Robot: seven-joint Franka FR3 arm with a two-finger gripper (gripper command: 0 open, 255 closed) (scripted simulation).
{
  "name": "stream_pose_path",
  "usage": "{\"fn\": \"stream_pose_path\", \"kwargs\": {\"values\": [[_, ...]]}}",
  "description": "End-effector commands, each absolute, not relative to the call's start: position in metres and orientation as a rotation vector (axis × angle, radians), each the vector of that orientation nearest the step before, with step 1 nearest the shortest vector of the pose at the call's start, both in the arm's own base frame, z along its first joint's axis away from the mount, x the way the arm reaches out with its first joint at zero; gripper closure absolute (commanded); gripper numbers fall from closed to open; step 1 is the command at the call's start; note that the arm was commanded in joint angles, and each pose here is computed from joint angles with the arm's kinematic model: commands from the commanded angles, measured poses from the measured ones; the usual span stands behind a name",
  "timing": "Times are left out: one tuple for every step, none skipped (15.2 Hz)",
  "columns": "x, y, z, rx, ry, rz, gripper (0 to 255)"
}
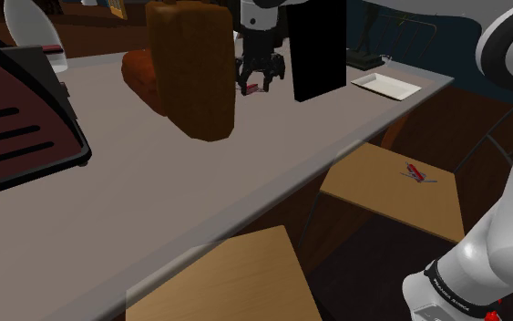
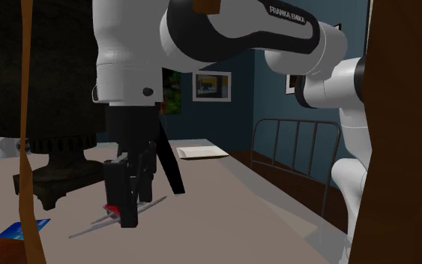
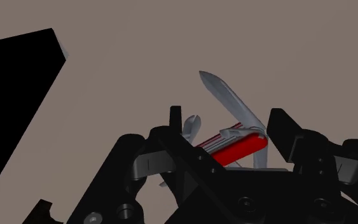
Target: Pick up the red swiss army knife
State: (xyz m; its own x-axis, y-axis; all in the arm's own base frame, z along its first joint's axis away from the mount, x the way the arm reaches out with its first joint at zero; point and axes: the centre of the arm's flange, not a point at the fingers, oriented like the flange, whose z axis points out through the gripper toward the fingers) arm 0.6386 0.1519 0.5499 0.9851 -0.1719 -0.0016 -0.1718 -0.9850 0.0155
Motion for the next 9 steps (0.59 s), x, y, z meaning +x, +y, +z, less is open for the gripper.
{"fn": "stream_pose_path", "kwargs": {"values": [[0.638, 0.152, 0.561, 3.115, -0.270, -0.005, 255], [0.638, 0.152, 0.566, 3.115, -0.270, -0.005, 255], [0.638, 0.152, 0.572, 3.115, -0.270, -0.005, 255], [0.638, 0.152, 0.577, 3.115, -0.270, -0.005, 255], [0.638, 0.152, 0.582, 3.115, -0.270, -0.005, 255], [0.638, 0.152, 0.588, 3.115, -0.270, -0.005, 255], [0.638, 0.152, 0.593, 3.115, -0.270, -0.005, 255], [0.638, 0.152, 0.598, 3.115, -0.270, -0.005, 255], [0.638, 0.152, 0.603, 3.115, -0.270, -0.005, 255]]}}
